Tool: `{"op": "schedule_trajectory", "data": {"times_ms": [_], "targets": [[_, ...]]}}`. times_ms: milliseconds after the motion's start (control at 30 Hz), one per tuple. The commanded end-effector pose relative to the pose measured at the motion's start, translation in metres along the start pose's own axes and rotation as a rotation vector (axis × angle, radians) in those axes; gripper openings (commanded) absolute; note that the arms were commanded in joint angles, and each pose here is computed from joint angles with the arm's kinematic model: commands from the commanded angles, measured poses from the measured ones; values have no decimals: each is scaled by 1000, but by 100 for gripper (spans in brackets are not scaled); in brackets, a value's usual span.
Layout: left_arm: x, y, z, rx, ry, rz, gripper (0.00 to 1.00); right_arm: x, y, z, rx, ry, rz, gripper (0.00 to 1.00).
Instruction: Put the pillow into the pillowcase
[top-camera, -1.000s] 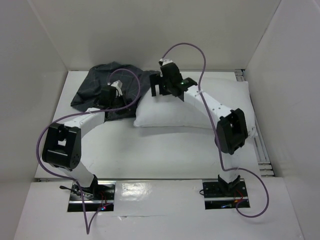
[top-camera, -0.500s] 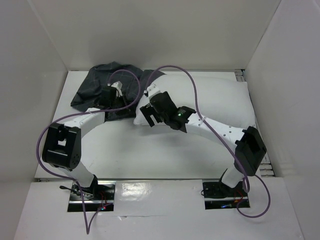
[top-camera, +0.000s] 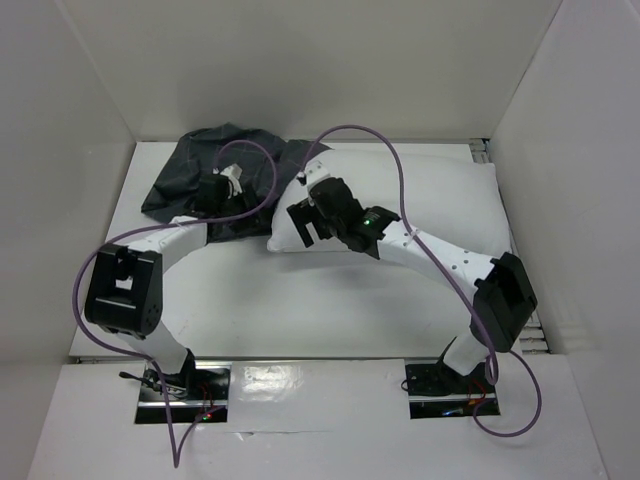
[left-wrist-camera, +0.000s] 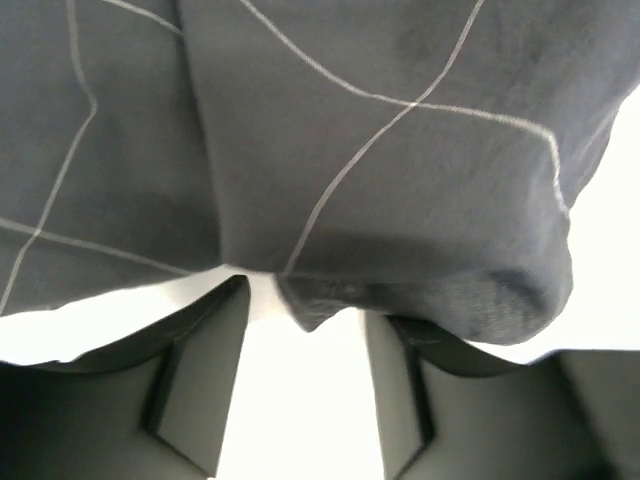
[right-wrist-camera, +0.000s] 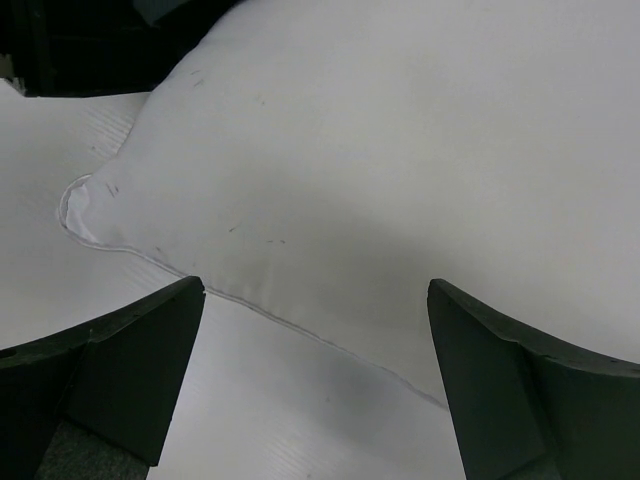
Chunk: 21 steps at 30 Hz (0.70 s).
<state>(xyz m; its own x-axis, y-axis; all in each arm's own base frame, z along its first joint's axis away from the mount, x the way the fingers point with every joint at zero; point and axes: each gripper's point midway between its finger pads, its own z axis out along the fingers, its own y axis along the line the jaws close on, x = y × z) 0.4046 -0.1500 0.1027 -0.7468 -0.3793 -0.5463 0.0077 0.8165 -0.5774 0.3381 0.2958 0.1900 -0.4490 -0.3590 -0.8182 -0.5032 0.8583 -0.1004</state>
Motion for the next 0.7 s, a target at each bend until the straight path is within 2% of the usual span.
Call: {"op": "schedule_trajectory", "data": {"times_ms": [0,100,133,167,200,367,500,533,567,633,667], "targets": [[-13,-13,10,64,-16,-6,58,-27,3,-13,-27,-67,31,100],[-19,-15,21,76,-13,-14,34,-25,13,-14,-4,-69,-23,100],[-21,-16,21,81,-20,-11,22,-22,13,-12,18,-62,-45,100],[-21,-18,23,92,-13,-10,3,-19,21,-9,16,-59,-71,100],[-24,-20,22,92,-13,-10,0,-16,22,-7,31,-54,-79,100],[-29,-24,10,80,-39,-6,0,-12,52,9,42,-88,-173,100],[-32,-25,-1,66,-58,7,0,-1,57,29,53,-104,-176,100],[-35,-28,-4,71,-67,11,0,0,59,34,53,-104,-176,97],[-35,-28,-5,72,-67,11,0,11,58,47,63,-78,-165,82],[-31,-27,-6,67,-60,8,0,-2,49,56,84,-97,-106,55],[-33,-29,-9,71,-67,20,0,-7,33,59,119,-102,-54,13]]}}
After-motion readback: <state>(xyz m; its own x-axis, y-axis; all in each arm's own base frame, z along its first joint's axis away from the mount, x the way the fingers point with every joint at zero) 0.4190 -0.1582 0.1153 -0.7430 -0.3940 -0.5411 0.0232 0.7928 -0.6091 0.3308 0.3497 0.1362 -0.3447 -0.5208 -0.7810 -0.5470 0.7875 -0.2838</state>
